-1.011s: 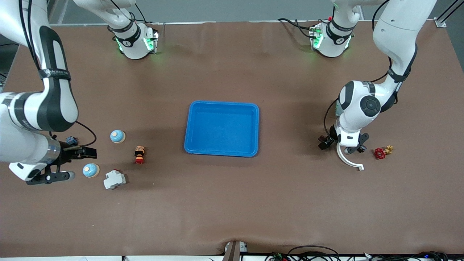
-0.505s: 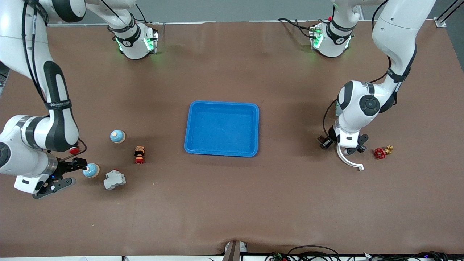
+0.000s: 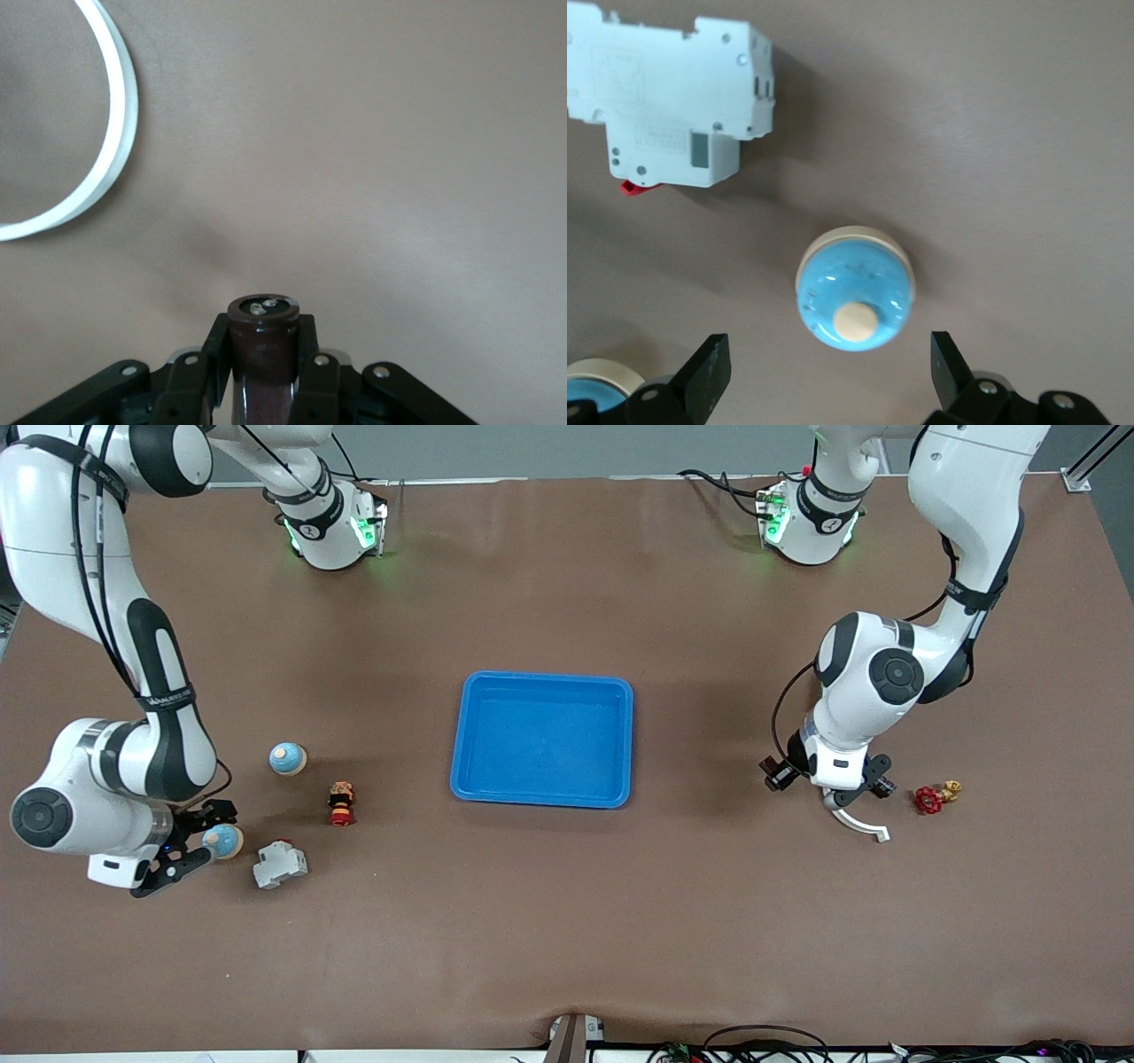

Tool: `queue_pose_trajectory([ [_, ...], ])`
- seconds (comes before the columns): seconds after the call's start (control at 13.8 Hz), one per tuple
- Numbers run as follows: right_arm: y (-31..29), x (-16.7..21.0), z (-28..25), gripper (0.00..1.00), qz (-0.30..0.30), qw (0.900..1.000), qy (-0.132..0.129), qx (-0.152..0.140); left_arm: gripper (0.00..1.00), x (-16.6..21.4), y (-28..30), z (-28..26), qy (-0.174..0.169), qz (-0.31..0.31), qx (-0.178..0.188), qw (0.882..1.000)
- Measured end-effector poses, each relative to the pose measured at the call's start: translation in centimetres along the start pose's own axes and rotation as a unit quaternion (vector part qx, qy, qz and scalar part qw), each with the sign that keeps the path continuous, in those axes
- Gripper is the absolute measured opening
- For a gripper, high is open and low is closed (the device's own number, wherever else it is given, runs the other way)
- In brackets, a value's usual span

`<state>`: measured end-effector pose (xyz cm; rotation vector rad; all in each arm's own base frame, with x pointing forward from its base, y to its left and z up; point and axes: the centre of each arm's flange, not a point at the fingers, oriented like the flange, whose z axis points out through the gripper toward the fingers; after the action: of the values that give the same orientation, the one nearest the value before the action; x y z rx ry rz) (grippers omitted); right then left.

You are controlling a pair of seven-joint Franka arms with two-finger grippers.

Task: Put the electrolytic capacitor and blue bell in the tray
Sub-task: 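Grasp the capacitor with the left gripper while the right gripper grasps the bell, then carry the capacitor and bell over the blue tray with both grippers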

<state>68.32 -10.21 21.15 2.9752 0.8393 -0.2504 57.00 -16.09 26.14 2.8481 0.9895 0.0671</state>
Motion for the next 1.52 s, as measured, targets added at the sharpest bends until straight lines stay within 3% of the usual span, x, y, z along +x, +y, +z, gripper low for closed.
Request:
queue_pose_trajectory([
  [0.36,0.2,0.4,2.7,1.0,-0.001,1.0,0.014,-0.012,0.33,-4.0,5.9,-3.1,-0.01,-0.028,-0.023,0.999],
  [0.79,0.5,0.5,4.7,1.0,0.0,1.0,0.019,-0.017,0.33,-10.0,12.4,-6.4,-0.023,-0.071,-0.025,0.997],
  [1.01,0.5,0.6,4.0,0.69,0.0,1.0,0.021,-0.018,0.33,-12.9,14.9,-5.8,-0.034,-0.102,-0.029,0.994],
  [1.16,0.5,0.6,3.9,0.68,0.0,1.0,0.02,-0.017,0.33,-15.3,16.7,-4.6,-0.045,-0.11,-0.027,0.992],
  [1.3,-0.3,0.8,3.5,0.68,-0.005,1.0,-0.001,0.001,0.33,-17.2,18.1,-3.1,-0.056,-0.118,-0.023,0.991],
  [1.52,-4.3,2.6,-2.7,0.68,0.052,0.998,-0.028,0.028,0.33,-20.4,19.3,-0.1,-0.072,-0.136,-0.006,0.988],
])
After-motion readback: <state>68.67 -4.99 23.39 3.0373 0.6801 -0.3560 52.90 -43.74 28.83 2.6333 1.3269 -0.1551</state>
